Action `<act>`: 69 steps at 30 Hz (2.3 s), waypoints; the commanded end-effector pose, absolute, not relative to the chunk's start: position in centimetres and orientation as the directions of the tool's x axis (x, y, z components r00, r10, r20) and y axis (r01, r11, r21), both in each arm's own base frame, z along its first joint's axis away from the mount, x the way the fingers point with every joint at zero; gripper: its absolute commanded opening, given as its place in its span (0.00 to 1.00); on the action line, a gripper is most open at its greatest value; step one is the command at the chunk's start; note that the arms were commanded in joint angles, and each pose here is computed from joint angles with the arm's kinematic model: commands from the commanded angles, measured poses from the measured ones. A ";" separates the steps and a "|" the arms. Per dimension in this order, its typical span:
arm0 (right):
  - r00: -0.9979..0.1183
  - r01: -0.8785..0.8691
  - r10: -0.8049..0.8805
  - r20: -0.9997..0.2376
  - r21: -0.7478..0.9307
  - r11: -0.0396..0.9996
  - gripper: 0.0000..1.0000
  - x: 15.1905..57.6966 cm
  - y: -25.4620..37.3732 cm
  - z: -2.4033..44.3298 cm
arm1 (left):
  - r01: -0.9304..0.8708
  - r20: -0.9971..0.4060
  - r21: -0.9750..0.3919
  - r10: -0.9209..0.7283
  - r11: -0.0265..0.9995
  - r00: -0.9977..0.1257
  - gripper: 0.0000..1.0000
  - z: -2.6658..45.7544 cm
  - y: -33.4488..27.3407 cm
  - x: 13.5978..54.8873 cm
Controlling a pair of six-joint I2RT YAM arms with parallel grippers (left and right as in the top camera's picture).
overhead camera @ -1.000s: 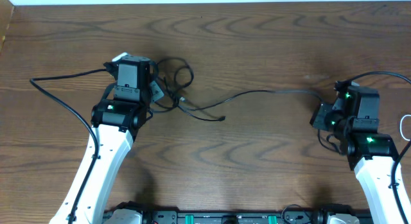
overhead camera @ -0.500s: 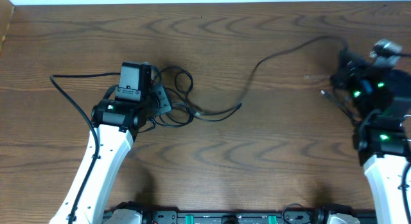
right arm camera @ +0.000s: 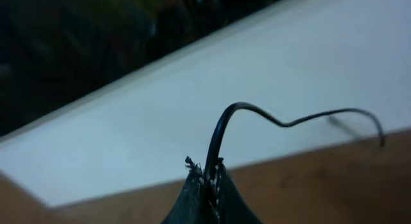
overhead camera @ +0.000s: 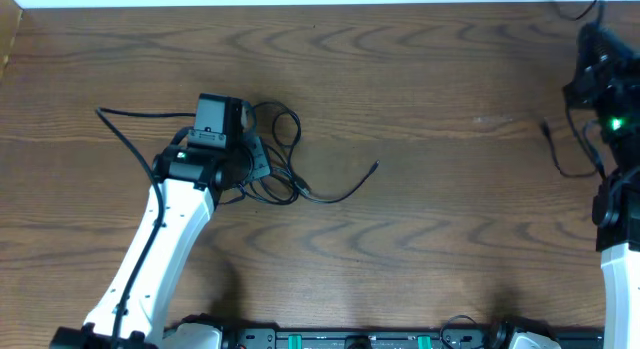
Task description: Untangle cables
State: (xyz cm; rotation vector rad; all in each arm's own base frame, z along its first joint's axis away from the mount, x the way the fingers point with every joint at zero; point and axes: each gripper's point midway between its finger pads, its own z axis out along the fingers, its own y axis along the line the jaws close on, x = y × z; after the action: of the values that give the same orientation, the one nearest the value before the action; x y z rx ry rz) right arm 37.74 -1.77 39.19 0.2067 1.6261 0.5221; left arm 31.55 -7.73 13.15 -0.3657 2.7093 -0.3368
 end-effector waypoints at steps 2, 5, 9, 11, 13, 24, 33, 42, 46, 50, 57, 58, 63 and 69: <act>-0.215 -0.225 0.453 -0.865 0.495 0.839 0.01 37.3 0.1 38.5 | -0.181 -0.334 -0.294 -0.278 0.939 -0.901 0.07 13.1 -8.1 31.5; -0.248 -0.286 0.462 -0.852 0.520 0.805 0.01 36.9 1.3 38.8 | -0.181 -0.334 -0.294 -0.278 0.939 -0.901 0.08 13.1 -8.1 31.5; -0.195 -0.346 0.386 -0.902 0.432 0.833 0.01 36.7 1.7 39.8 | -0.181 -0.334 -0.294 -0.278 0.939 -0.901 0.08 13.1 -8.1 31.5; -0.156 -0.341 0.304 -0.940 0.340 0.876 0.01 36.9 1.3 39.7 | -0.181 -0.334 -0.294 -0.278 0.938 -0.901 0.08 13.1 -8.1 31.5; -0.132 -0.277 0.257 -0.957 0.284 0.918 0.01 37.6 0.0 39.1 | -0.177 -0.329 -0.303 -0.278 0.936 -0.902 0.08 13.1 -8.3 31.4; -0.047 0.129 0.127 -0.991 0.120 0.984 0.01 42.9 -8.5 36.3 | -0.189 -0.323 -0.311 -0.291 0.931 -0.901 0.08 13.1 -8.3 31.4; -0.021 0.380 -0.269 -0.963 -0.257 0.889 0.01 44.8 -14.0 38.5 | -0.189 -0.323 -0.311 -0.291 0.931 -0.901 0.08 13.1 -8.3 31.4; -0.108 0.464 -0.347 -0.932 -0.356 0.811 0.01 47.2 -20.8 38.1 | -0.189 -0.324 -0.311 -0.291 0.931 -0.900 0.08 13.1 -8.3 31.4; -0.102 0.416 -0.323 -0.941 -0.335 0.845 0.01 49.3 -22.8 35.2 | -0.189 -0.324 -0.311 -0.291 0.931 -0.900 0.08 13.1 -8.3 31.4; -0.137 0.420 -0.130 -0.982 -0.176 0.890 0.01 51.7 -24.9 28.3 | -0.188 -0.329 -0.313 -0.292 0.931 -0.898 0.08 13.2 -8.3 31.5; -0.260 0.304 0.162 -0.952 0.079 0.949 0.01 55.6 -22.2 15.4 | -0.186 -0.336 -0.316 -0.293 0.930 -0.895 0.08 13.3 -8.4 31.7; -0.280 0.286 0.178 -0.943 0.095 0.953 0.01 55.8 -21.6 14.4 | -0.186 -0.336 -0.316 -0.293 0.930 -0.895 0.08 13.3 -8.4 31.7; -0.392 0.162 0.179 -0.902 0.124 0.979 0.01 56.5 -17.9 9.5 | -0.188 -0.335 -0.317 -0.296 0.930 -0.895 0.08 13.3 -8.4 31.7; -0.394 -0.259 0.097 -0.914 0.212 0.942 0.01 56.8 -8.2 11.8 | -0.186 -0.341 -0.319 -0.296 0.929 -0.892 0.08 13.4 -8.4 31.9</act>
State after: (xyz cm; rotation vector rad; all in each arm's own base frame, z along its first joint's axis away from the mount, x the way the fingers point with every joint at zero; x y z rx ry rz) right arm 56.20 -14.27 8.59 0.1159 2.0228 0.1621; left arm 31.86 -8.31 13.38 -0.3492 2.6978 -0.3818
